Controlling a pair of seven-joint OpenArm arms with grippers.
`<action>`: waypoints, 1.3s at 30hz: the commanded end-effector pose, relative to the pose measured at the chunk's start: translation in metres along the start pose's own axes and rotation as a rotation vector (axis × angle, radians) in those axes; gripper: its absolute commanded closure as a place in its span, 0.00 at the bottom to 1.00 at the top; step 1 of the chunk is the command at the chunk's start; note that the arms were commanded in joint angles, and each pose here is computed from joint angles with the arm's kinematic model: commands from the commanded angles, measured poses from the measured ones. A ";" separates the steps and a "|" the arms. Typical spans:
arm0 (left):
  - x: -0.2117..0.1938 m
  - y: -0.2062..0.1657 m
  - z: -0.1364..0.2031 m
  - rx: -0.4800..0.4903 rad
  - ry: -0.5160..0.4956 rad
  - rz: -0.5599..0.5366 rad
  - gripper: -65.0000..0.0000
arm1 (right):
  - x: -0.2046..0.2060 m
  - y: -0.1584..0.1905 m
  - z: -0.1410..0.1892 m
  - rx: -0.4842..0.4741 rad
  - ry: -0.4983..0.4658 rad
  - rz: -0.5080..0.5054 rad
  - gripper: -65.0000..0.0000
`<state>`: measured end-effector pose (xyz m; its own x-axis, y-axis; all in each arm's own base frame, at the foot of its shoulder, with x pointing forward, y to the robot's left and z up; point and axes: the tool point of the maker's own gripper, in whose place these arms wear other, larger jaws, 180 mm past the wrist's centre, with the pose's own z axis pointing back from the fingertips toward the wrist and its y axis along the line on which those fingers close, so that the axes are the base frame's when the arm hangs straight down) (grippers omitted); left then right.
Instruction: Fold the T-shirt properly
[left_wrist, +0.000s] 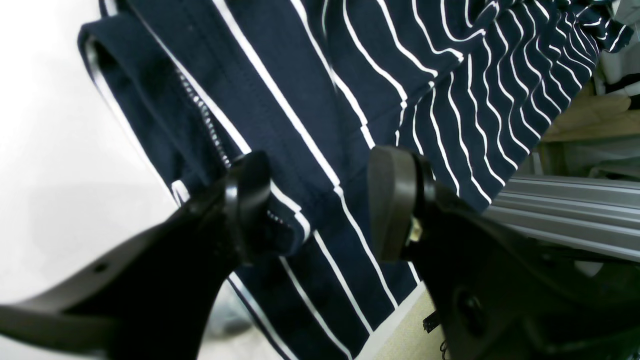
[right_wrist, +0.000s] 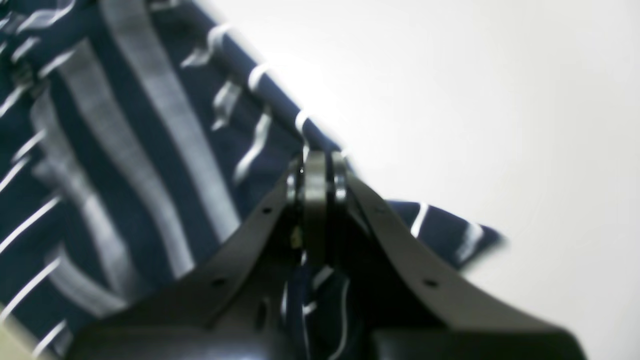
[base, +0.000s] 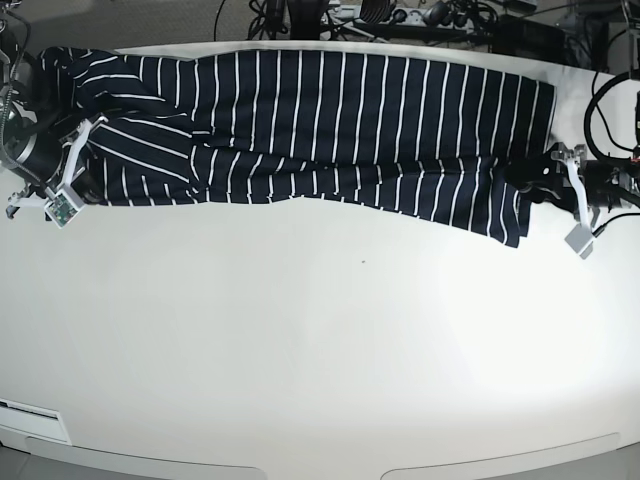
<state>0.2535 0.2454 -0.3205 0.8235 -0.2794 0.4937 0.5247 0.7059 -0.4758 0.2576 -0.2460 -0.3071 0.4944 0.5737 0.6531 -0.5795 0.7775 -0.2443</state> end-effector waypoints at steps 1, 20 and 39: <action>0.014 0.001 0.012 0.015 -0.032 -0.034 0.49 | 0.016 -0.016 0.005 -0.059 -0.050 0.019 1.00; 0.018 0.004 0.018 0.030 -0.054 -0.035 0.99 | 0.022 -0.092 0.026 -0.423 0.043 -0.277 1.00; 0.061 0.041 0.137 0.277 -0.470 0.061 1.00 | -0.069 0.046 -0.015 -0.076 0.185 -0.354 1.00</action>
<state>0.2881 0.3424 -0.2317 0.6765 0.0494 0.7347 0.3295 0.8720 -0.3621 0.2023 -0.2394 -0.3800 0.7773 0.2790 0.5639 -0.3026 0.9516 -0.0538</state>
